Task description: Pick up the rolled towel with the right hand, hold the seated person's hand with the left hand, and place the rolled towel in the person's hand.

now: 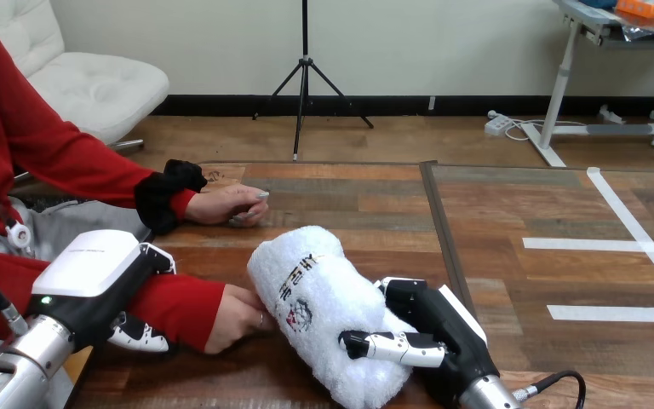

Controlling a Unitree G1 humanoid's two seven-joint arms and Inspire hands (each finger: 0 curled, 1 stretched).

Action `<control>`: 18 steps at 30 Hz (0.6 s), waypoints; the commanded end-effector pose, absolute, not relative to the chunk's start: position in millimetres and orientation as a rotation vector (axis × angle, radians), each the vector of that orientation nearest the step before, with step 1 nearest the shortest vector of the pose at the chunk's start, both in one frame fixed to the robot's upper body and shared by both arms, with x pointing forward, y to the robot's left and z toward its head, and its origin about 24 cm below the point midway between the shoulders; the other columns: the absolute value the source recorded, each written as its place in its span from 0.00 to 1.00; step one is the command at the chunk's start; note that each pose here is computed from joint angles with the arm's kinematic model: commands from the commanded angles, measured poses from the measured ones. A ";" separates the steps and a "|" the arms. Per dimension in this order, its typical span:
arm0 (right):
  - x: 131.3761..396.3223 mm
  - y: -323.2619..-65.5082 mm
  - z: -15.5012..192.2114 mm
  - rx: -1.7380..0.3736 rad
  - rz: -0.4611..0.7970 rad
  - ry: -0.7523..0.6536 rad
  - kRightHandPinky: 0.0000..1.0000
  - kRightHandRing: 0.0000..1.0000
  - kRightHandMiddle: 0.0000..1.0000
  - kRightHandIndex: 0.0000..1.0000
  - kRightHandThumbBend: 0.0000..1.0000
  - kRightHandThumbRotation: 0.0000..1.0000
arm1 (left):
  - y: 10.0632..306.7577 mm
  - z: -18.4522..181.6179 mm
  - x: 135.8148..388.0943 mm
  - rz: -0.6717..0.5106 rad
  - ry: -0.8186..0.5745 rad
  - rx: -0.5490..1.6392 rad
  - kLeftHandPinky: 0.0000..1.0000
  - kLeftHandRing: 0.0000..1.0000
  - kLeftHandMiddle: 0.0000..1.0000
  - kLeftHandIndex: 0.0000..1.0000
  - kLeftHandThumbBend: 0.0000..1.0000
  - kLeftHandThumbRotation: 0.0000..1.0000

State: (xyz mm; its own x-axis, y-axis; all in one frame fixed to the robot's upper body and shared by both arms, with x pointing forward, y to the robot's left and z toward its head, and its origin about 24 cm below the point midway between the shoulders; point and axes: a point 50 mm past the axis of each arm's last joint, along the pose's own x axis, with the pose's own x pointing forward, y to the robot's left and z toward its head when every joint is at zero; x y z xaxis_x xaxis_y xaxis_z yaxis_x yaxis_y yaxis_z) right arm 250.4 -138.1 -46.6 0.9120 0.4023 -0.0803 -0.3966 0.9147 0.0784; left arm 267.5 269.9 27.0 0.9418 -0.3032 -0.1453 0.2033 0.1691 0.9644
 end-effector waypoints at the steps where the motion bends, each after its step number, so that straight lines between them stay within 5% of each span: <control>1: 297.7 -113.7 6.8 0.047 0.450 -0.154 0.00 0.03 0.06 0.03 0.41 0.00 | 188.0 111.6 294.8 -0.354 -0.662 1.170 0.32 0.34 0.38 0.40 0.84 0.00; 18: 300.2 -114.2 8.1 0.066 0.446 -0.157 0.00 0.03 0.06 0.04 0.41 0.00 | 179.7 114.1 295.8 -0.377 -0.676 1.155 0.31 0.33 0.38 0.40 0.84 0.00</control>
